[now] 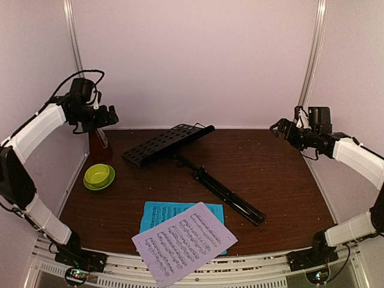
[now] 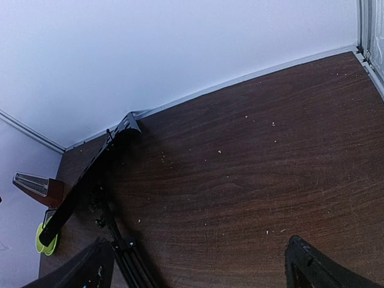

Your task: Set up the instrument practice props

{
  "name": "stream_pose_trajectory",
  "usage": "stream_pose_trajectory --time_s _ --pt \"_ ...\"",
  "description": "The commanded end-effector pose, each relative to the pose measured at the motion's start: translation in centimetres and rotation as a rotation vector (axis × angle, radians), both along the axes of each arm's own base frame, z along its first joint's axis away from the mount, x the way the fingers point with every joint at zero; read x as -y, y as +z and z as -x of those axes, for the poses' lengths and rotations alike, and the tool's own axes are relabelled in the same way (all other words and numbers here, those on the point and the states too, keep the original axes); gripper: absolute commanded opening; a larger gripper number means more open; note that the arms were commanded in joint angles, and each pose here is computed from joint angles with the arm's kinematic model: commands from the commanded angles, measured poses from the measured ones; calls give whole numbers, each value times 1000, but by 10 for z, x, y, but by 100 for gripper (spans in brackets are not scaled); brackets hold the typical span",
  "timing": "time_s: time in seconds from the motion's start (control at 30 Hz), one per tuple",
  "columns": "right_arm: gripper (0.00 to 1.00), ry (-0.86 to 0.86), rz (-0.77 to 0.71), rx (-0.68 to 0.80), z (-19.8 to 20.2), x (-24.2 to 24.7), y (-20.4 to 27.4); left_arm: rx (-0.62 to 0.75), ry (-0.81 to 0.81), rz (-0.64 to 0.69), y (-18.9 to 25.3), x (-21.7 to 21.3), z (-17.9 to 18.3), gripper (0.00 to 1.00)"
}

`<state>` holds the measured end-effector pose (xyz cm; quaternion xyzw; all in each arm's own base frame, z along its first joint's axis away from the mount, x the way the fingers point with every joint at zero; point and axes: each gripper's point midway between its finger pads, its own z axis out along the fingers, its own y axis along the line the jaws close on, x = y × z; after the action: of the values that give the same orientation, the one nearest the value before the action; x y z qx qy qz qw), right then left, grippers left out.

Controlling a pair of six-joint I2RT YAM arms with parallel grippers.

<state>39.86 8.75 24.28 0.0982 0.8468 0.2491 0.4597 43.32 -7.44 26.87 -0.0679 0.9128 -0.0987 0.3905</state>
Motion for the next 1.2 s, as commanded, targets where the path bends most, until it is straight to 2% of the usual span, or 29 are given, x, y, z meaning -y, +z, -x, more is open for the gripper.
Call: stream_pose_trajectory --time_s 0.0,0.27,0.43,0.67,0.83,0.97,1.17 --pt "100 34 17 74 -20 -4 19 62 -123 31 12 33 -32 98" --pt "100 4 35 123 -40 5 28 45 -387 6 1 99 -67 98" --pt "100 -10 -37 146 -49 18 34 25 -528 -31 -16 140 -77 98" --pt "100 5 -56 181 -52 28 38 -11 -697 -51 -44 197 -73 98" --pt "100 6 -34 188 -54 30 44 -44 -811 -25 -64 236 -55 98" --pt "100 19 -27 193 -55 29 49 -84 -853 -47 -85 260 -42 97" --pt "100 61 -66 155 -57 20 50 -140 -854 -70 -112 271 -36 92"
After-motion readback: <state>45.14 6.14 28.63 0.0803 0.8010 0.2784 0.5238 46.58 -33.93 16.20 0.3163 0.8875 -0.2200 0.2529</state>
